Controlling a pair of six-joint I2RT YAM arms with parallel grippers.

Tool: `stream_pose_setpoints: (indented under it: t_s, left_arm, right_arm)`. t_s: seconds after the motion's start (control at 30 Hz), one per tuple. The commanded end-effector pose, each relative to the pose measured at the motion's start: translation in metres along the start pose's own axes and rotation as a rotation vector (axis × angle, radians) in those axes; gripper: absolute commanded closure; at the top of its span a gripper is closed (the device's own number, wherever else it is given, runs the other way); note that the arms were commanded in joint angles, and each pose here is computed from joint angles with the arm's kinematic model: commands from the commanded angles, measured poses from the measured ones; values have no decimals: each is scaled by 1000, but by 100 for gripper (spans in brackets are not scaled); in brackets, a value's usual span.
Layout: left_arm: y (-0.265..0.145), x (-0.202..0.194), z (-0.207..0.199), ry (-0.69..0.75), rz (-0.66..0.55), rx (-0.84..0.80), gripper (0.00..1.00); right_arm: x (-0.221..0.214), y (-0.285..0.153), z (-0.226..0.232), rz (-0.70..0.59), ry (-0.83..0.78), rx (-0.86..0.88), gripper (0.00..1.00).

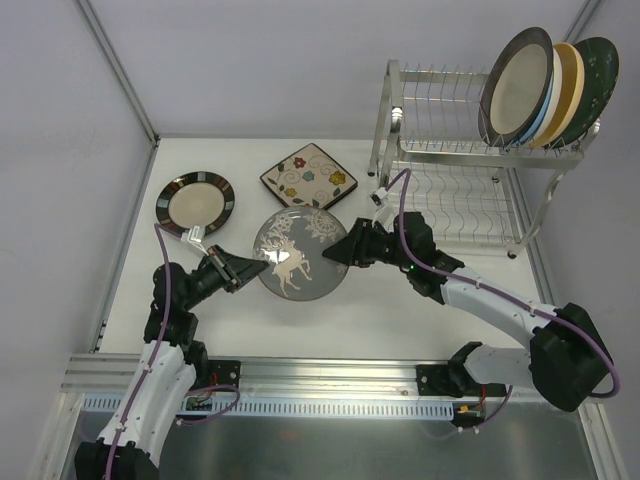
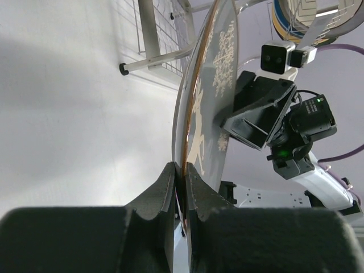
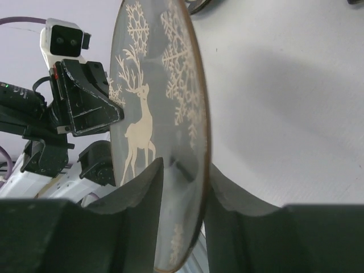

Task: Load the plates into the dish rack
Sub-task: Pass the plate from the left arm to the right

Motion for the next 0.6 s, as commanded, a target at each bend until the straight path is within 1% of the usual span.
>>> stream_pose_setpoints:
  t_s: [0.0,0.03,0.07,0.13,0.17,0.2,0.27,0.33,0.37,0.4,0.47,0.5,0.57]
  left_arm:
    - [-5,8,-55,122,-7,-178,100]
    - [-4,8,-54,119,-6,-175,100]
    - [-4,8,-54,120,-7,-176,100]
    - [-5,8,-54,123,-6,-177,100]
    - [-5,7,-54,124,-4,-178,100]
    - [-5,7,-54,127,-3,-179,100]
    - [-4,7,-52,130,-4,-176,100]
    - [-4,7,-50,132,-3,-170,88]
    - [-4,6,-49,136,-2,-170,75]
    - [-3,6,-48,134,-2,-166,67]
    - [-3,7,-46,131,-3,-160,59]
    - [-3,7,-46,130,-4,-158,50]
    - [-2,8,-44,130,-7,-152,39]
  right_arm:
    - [20,0,31,-53,-49,113,66]
    - [21,-1,31,-58,-52,114,71]
    - [22,-2,32,-62,-52,117,80]
    - [22,-3,33,-64,-53,117,89]
    - [23,-4,35,-67,-57,119,95]
    - [23,-5,35,-65,-58,117,99]
    - [25,-9,39,-74,-71,124,99]
    - [26,-11,40,-77,-77,118,99]
    - [30,-15,45,-91,-93,124,99]
    - [30,-17,45,-89,-96,117,99]
    - [33,-21,47,-103,-106,99,99]
    - [36,-26,52,-109,-123,97,99]
    - [38,-30,53,-112,-130,75,99]
Point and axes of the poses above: each gripper's point midway between its finger pads, its own y axis out along the fingers, its own z axis along the line the jaws close on, x = y × z, the point moved 4 cm from there along -y, back along the fingers, and after that the axes turned 1 degree about -y, right-handed, at the moved point
